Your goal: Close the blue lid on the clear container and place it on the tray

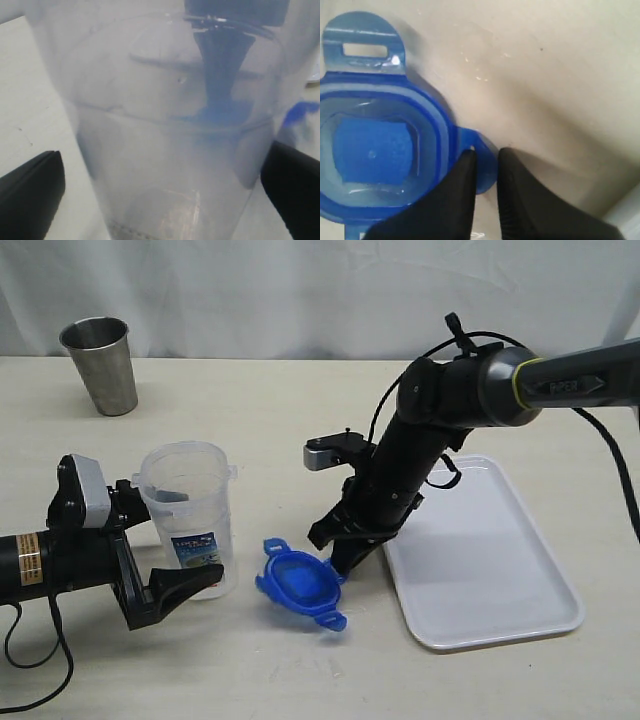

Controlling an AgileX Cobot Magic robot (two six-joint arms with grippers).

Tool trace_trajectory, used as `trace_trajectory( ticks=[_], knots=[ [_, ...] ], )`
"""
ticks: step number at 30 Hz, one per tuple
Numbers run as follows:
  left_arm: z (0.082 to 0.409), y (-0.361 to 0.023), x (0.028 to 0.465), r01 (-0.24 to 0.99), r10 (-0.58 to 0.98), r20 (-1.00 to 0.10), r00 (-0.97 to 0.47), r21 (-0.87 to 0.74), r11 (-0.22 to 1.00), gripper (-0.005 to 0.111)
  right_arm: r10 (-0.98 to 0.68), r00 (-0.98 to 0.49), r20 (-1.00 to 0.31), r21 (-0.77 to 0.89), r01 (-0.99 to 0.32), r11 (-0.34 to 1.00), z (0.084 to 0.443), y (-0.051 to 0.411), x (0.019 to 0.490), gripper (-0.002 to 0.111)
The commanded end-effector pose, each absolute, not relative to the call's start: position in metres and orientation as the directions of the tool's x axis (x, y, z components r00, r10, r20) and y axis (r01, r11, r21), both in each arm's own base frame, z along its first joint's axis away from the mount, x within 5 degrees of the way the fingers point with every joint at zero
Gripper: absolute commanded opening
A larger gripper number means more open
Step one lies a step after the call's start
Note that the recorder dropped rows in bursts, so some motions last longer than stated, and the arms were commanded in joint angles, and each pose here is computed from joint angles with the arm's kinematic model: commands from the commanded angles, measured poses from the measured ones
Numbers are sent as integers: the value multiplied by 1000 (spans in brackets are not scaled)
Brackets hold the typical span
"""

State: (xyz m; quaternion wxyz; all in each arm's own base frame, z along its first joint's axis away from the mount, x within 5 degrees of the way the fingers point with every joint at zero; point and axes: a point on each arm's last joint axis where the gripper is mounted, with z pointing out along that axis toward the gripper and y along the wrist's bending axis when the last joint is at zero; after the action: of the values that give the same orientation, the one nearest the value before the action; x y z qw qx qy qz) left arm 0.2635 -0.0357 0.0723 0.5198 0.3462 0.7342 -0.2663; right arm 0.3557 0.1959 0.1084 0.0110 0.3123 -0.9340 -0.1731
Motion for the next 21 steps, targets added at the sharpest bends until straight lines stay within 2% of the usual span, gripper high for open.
trace_trajectory(
  ticks=[1,8,21],
  knots=[
    [73,-35,264,777,222,-950,-219,-32,628,105,-622,-779,-78,310,-612,728,107,195,353,4],
    [73,-35,264,777,222,-950,-219,-32,628,105,-612,-769,-184,278,-638,718,146,195,354,4],
    [73,-35,264,777,222,-950,-219,-32,628,105,-541,-685,-488,153,-677,720,242,189,349,4]
  ],
)
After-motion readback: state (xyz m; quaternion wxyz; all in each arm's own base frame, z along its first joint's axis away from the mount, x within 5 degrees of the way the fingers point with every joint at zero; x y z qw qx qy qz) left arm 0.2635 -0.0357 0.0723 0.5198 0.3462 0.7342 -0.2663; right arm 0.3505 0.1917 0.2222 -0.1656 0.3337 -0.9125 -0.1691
